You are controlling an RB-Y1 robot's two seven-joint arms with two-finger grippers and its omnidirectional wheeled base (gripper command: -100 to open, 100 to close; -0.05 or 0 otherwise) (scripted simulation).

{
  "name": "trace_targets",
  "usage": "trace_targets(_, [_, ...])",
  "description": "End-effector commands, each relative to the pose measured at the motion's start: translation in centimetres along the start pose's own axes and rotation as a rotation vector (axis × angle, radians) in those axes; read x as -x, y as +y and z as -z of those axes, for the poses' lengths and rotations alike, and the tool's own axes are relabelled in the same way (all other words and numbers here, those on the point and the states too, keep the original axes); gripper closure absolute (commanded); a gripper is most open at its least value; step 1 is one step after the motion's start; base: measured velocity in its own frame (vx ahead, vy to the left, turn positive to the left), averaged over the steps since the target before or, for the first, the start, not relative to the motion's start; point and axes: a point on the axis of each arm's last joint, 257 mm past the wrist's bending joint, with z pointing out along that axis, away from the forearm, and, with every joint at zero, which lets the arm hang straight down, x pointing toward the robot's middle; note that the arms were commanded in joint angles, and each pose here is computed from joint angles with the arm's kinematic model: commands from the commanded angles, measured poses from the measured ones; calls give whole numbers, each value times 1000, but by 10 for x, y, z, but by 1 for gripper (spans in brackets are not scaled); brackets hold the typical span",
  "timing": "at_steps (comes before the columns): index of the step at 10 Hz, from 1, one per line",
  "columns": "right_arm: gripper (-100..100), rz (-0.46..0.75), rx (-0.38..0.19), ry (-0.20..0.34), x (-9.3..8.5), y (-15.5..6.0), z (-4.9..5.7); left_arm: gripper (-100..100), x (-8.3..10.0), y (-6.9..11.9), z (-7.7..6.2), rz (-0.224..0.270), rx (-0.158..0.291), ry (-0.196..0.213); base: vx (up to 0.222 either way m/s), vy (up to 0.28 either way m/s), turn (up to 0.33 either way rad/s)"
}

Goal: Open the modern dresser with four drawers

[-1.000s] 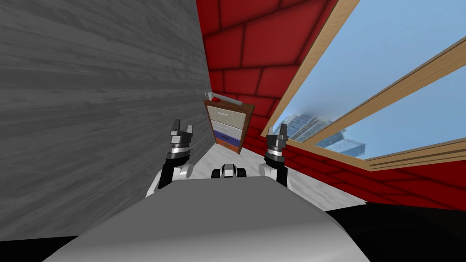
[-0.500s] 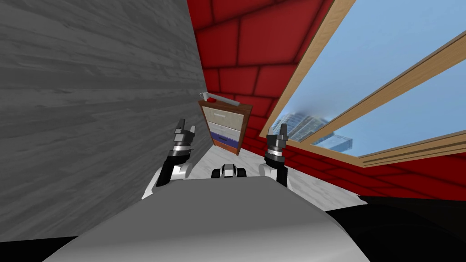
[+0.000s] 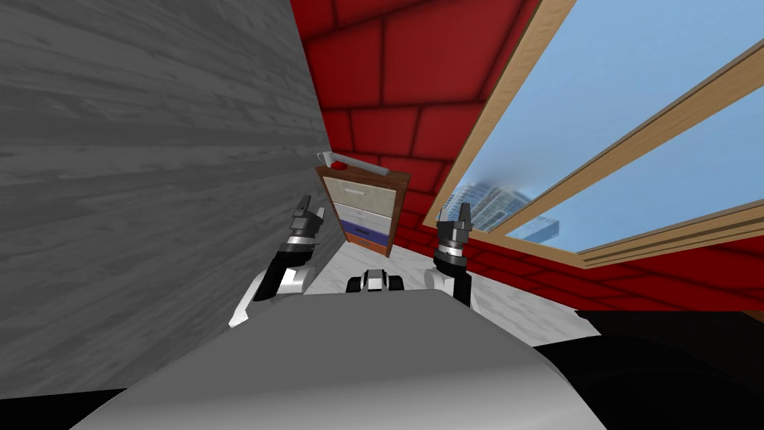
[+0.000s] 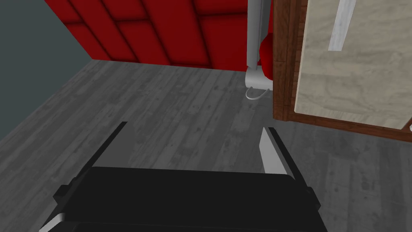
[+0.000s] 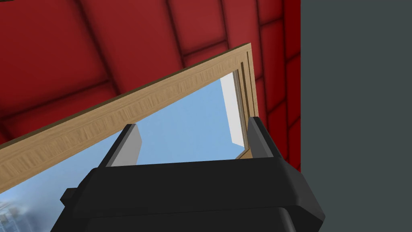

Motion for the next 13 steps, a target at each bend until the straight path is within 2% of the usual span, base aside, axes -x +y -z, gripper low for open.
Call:
trace_targets(1, [0,0,0,0,0,0,0,-100,-6,11,-2,9,54,17,78,4,-82])
trace_targets(9, [0,0,0,0,0,0,0,-100,-18,37,-4,10,191,69,68,2,-75])
trace_targets(13, [0,0,0,0,0,0,0,-100,-24,52,-2,-1,274,98,71,14,-96])
